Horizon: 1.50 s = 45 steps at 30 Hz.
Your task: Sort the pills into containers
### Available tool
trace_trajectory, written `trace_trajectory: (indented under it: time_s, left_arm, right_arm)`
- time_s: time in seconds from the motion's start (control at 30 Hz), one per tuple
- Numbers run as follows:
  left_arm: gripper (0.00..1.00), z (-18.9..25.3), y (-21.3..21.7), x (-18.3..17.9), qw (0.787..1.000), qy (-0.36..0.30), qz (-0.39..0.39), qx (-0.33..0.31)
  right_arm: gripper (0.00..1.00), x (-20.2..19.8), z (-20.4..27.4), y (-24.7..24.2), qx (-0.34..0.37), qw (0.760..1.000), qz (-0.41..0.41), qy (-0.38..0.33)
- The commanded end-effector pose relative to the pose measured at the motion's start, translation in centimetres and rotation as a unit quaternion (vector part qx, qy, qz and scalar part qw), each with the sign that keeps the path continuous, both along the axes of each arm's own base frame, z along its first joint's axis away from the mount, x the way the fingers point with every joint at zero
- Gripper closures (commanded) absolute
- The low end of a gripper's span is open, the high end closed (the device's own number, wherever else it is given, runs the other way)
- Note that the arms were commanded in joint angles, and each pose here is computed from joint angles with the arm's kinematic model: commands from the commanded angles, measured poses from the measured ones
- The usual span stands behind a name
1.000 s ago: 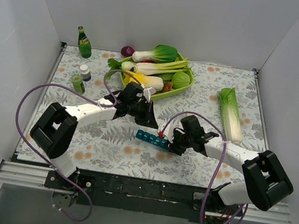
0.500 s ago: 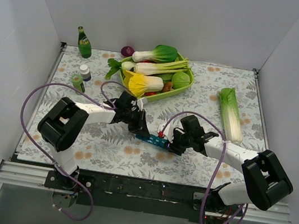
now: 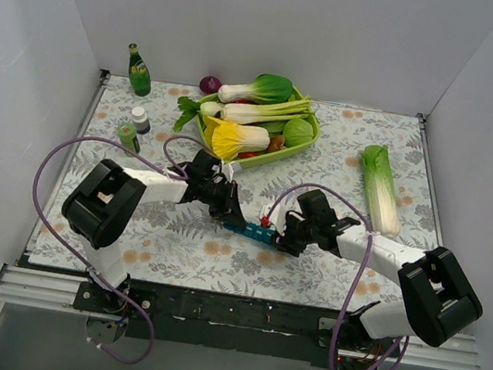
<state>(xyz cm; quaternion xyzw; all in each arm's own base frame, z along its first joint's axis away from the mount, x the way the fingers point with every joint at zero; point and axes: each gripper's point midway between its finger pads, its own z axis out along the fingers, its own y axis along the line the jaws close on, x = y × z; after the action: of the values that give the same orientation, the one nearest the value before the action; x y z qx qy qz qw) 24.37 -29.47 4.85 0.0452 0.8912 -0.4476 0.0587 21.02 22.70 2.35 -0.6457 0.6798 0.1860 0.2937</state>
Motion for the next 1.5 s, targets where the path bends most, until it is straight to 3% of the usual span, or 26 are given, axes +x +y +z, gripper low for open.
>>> trace_trajectory:
  time_s: [0.0, 0.27, 0.4, 0.53, 0.57, 0.63, 0.67, 0.83, 1.07, 1.27, 1.47]
  left_arm:
    - [0.97, 6.7, -0.4, 1.3, 0.996, -0.078, 0.006, -0.034]
    - [0.93, 8.5, -0.1, 0.6, 0.995, -0.091, 0.008, -0.043]
    - [0.84, 10.3, 1.0, 1.3, 0.988, -0.15, 0.038, -0.031]
    - [0.63, 14.5, 3.0, 2.4, 0.966, -0.242, 0.085, -0.019]
    - [0.51, 15.2, 3.4, 2.4, 0.962, -0.256, 0.092, -0.016]
    - [0.38, 16.7, 4.4, 2.5, 0.951, -0.29, 0.108, -0.013]
    - [0.25, 18.2, 5.1, 2.4, 0.94, -0.317, 0.123, -0.016]
    - [0.02, 21.9, 7.2, 1.2, 0.913, -0.378, 0.153, -0.028]
    - [0.02, 25.0, 9.8, -1.0, 0.89, -0.415, 0.186, -0.026]
    - [0.02, 26.7, 11.4, -2.4, 0.877, -0.432, 0.209, -0.028]
    - [0.02, 28.1, 12.0, -3.3, 0.871, -0.44, 0.214, -0.036]
  right_arm:
    - [0.45, -1.2, -1.3, -0.9, -0.03, 0.999, 0.005, 0.032]
    - [0.12, -1.0, 0.4, 0.0, -0.01, 0.999, 0.011, 0.034]
    - [0.07, -0.8, 2.4, 0.2, 0.006, 1.0, 0.015, 0.023]
    - [0.06, -0.7, 5.2, 0.3, 0.026, 0.999, 0.024, 0.014]
    - [0.06, -0.9, 5.7, 0.2, 0.026, 0.999, 0.024, 0.014]
    - [0.06, -0.4, 7.9, 0.4, 0.045, 0.999, 0.021, -0.01]
    - [0.06, -0.2, 8.7, 0.3, 0.052, 0.998, 0.013, -0.015]
    - [0.02, 2.4, 15.0, -0.2, 0.108, 0.989, -0.053, -0.085]
    - [0.02, 7.9, 24.2, -4.5, 0.174, 0.94, -0.27, -0.116]
    - [0.02, 9.1, 29.6, -7.9, 0.258, 0.888, -0.365, -0.106]
    - [0.02, 8.9, 31.4, -10.3, 0.283, 0.861, -0.408, -0.115]
